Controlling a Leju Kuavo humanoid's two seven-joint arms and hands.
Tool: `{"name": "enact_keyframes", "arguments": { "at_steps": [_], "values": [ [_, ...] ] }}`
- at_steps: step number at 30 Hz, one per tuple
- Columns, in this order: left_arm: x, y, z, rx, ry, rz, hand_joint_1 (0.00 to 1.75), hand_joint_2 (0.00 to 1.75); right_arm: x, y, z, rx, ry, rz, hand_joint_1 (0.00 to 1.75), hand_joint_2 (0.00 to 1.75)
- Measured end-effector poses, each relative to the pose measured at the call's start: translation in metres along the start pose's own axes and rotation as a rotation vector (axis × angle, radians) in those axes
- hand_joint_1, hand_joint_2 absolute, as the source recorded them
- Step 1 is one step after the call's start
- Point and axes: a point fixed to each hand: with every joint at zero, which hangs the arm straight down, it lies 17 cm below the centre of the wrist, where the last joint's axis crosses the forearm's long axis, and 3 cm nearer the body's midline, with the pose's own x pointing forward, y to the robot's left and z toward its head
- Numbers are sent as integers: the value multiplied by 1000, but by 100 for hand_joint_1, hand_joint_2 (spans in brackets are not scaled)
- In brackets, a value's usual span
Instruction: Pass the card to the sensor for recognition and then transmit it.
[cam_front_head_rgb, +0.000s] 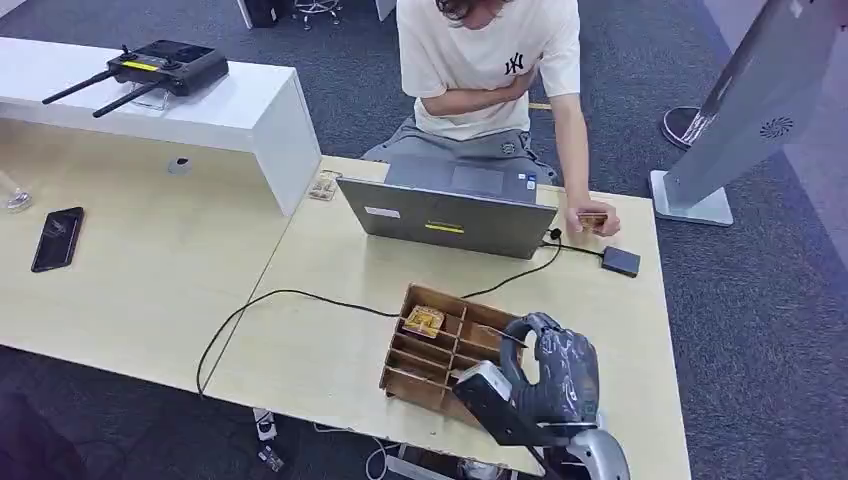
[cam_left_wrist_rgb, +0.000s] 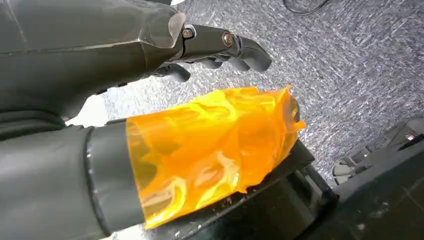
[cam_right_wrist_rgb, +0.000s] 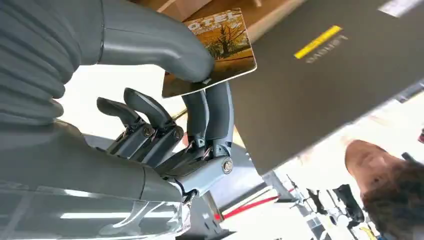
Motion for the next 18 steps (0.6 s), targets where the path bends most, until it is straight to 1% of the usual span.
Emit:
{"name": "enact_keyframes", "arguments": {
  "at_steps": [10,18],
  "values": [
    [-2,-3,0,1,-5,44,0,0,14,-29,17,-46,-10,-349,175,175],
    [-2,-2,0,3,-7,55,0,0,13,-33,25,-47,-5,-448,175,175]
  ]
}}
